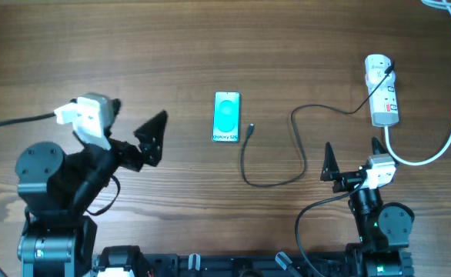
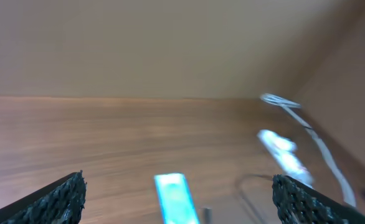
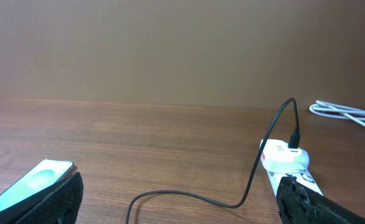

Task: Plug charger to phone and switch on socket
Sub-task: 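Move the left gripper over the phone and lower toward its top edge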

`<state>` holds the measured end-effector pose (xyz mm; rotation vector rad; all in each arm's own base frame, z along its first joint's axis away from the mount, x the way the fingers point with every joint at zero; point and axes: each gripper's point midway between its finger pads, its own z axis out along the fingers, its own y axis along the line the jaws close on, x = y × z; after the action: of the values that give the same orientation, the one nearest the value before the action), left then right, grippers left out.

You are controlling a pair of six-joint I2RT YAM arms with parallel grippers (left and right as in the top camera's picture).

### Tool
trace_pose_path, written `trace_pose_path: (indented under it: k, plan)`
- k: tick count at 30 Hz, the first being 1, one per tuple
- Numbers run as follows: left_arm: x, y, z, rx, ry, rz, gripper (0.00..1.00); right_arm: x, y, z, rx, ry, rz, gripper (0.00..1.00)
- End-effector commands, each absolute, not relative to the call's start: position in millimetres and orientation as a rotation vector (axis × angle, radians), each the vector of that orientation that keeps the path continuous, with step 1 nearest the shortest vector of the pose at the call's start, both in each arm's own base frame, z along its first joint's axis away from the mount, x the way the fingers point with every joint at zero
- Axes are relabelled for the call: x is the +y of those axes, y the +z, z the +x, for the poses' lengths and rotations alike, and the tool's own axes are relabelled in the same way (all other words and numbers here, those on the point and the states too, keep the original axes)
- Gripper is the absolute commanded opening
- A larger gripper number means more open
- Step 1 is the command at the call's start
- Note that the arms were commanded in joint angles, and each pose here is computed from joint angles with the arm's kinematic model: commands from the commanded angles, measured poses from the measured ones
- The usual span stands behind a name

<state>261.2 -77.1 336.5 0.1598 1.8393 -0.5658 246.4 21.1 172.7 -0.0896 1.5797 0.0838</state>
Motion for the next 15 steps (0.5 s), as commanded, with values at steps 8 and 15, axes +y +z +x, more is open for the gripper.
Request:
trace_pose_path:
  k: [8,15]
  plan:
    - [-87.7,304.2,278.2,2.167,-0.698,0.058,1.00,18.4,173.8,246.5,1.575,0.080,-0.070,1.00]
    - [-108.7,269.5,294.6,2.639,-0.217,0.056,1.00,18.4,173.7,246.5,1.575,0.080,-0.070,1.00]
